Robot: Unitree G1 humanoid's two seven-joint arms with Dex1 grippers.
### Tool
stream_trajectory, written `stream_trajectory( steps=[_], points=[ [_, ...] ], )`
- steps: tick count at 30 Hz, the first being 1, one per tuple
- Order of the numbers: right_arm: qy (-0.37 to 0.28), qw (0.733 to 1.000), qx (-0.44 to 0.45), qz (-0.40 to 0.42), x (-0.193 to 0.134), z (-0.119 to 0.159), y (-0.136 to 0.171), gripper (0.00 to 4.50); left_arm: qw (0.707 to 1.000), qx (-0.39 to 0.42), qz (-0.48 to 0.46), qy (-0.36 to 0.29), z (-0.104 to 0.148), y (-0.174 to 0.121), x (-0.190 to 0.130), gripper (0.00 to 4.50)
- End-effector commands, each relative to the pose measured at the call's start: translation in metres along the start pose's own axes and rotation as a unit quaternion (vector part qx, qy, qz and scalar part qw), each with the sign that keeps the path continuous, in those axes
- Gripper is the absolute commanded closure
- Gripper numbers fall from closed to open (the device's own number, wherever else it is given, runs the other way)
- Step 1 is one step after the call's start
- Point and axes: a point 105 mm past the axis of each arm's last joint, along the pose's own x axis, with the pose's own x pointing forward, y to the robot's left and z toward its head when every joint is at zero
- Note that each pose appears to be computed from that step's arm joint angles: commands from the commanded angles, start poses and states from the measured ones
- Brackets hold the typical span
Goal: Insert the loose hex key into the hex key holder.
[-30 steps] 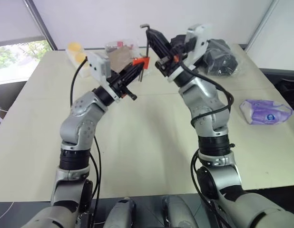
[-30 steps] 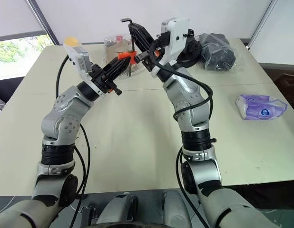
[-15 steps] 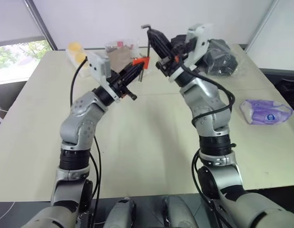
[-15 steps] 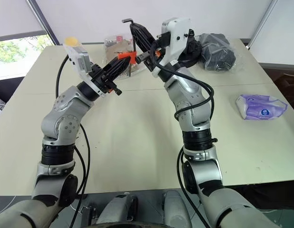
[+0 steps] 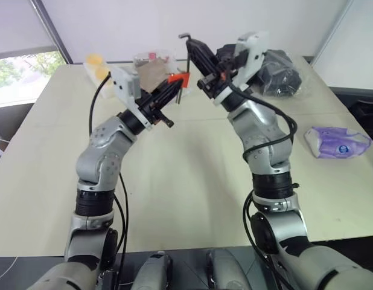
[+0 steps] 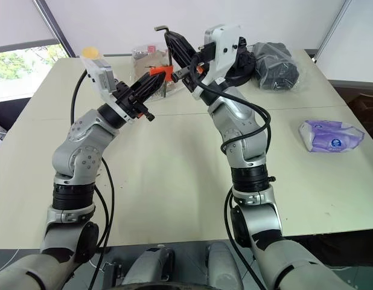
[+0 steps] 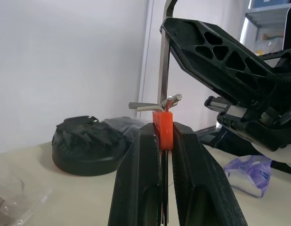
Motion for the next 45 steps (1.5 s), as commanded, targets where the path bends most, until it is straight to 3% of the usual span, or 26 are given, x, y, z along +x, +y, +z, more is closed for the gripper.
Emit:
stream_trajectory(
  steps=[1,19,22,28,29,37,45],
  points=[
    [-0.018,1.000,-0.013,0.013,0.001,0.011,0.007,4.48,0.999,0.024,-0.012,-0.036,0.021,-0.006,0.002,4.50],
    [-0.012,1.000,-0.015,0.014,0.000,0.010,0.005,4.48,0.999,0.024,-0.013,-0.038,0.022,-0.007,0.003,4.50],
    [-0.011,1.000,-0.016,0.014,0.000,0.010,0.005,3.45,0.999,0.023,-0.013,-0.038,0.022,-0.007,0.003,4.50],
    [-0.007,1.000,-0.025,0.013,-0.001,0.009,0.004,0.31,0.999,0.023,-0.014,-0.038,0.021,-0.007,0.003,4.50],
    [-0.005,1.000,-0.028,0.012,-0.001,0.008,0.004,0.04,0.999,0.023,-0.014,-0.038,0.021,-0.007,0.003,4.50],
    [0.008,0.999,-0.044,0.015,-0.010,0.005,0.001,0.04,0.999,0.022,-0.016,-0.038,0.021,-0.008,0.004,4.50],
    [0.055,0.995,-0.073,-0.038,-0.058,0.002,-0.036,0.04,1.000,-0.012,-0.012,-0.021,0.012,-0.005,-0.003,4.50]
  ],
)
